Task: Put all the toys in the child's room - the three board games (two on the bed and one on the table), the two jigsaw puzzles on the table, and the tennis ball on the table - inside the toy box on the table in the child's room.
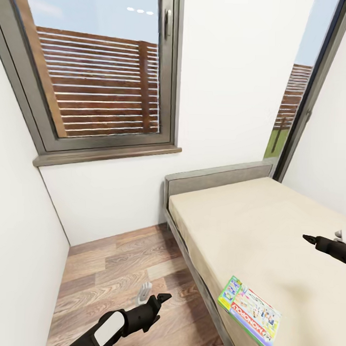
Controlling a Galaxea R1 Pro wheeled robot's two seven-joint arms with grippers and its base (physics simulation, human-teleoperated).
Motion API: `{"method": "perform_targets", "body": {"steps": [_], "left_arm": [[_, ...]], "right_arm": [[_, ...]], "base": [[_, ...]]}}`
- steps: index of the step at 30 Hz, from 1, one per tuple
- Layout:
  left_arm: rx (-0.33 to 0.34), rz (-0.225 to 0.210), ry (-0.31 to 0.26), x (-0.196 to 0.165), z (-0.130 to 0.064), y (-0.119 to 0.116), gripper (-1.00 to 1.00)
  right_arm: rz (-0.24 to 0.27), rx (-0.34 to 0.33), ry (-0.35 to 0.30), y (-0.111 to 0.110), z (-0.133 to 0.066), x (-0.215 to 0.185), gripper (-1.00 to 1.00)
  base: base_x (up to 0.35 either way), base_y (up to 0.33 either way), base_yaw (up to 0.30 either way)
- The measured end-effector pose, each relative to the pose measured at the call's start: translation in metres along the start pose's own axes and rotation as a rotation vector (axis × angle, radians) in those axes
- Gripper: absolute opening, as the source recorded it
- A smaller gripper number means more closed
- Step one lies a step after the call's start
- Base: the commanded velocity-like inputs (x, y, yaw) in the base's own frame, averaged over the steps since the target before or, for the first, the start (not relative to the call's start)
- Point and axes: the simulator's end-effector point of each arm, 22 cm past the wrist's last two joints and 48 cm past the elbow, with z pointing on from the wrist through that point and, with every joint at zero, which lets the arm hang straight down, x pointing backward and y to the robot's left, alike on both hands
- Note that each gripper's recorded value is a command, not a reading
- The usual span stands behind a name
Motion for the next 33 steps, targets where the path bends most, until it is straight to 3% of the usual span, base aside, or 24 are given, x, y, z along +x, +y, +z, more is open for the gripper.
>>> {"method": "perform_targets", "body": {"steps": [12, 33], "left_arm": [[0.002, 0.002, 0.001, 0.0, 0.0, -0.001, 1.0], [0.042, 0.03, -0.017, -0.006, 0.001, -0.016, 1.0]], "right_arm": [[0.0, -0.001, 0.002, 0.001, 0.0, 0.001, 1.0], [-0.003, -0.003, 0.0, 0.002, 0.0, 0.0, 1.0]], "base": [[0.0, 0.0, -0.209], [0.0, 0.0, -0.03]]}}
